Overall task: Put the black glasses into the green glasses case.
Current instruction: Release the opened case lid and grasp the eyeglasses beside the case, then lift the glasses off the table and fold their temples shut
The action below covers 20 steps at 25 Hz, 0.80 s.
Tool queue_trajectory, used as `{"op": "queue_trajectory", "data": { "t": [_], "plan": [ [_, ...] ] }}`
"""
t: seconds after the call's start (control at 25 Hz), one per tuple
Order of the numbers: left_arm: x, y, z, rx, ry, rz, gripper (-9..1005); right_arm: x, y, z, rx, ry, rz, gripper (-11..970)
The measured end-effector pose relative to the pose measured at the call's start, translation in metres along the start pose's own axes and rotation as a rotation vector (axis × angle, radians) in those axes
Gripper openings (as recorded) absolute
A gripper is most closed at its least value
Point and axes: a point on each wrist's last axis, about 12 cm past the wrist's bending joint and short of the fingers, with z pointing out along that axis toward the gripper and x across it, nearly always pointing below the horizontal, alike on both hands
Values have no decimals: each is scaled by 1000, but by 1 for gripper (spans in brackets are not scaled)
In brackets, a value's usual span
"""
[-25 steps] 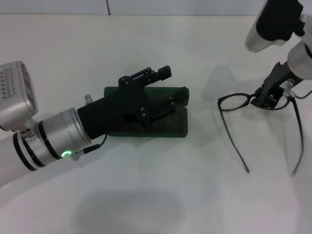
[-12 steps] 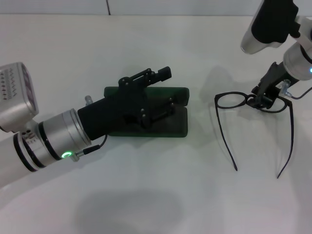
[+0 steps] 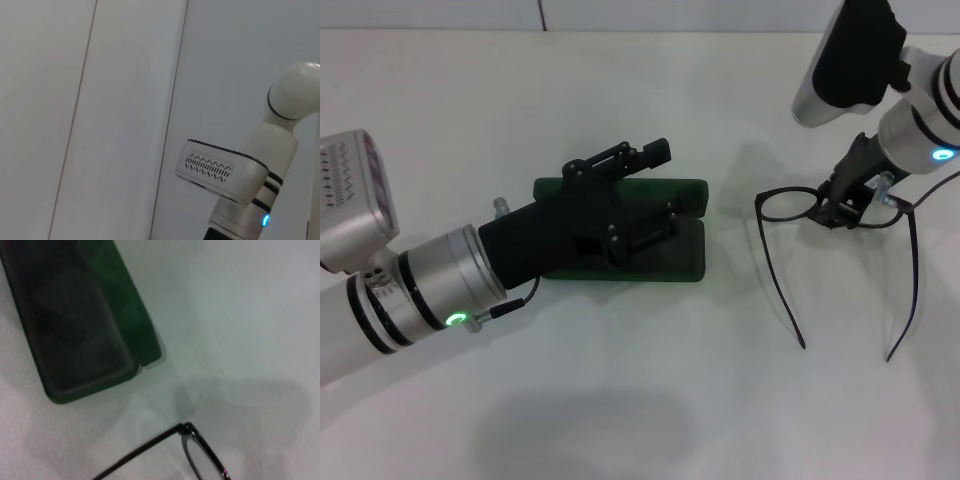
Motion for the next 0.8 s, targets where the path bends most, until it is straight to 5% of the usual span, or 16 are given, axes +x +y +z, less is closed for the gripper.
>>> {"op": "queue_trajectory", "data": {
  "t": [0.6,0.8],
  "plan": [
    [-1,0,3,20,10,-20,650,4,5,6,-17,-5,15,236],
    [-2,2,1,-3,-7,-66,649,8,6,0,-22,-20,29,104]
  ]
}}
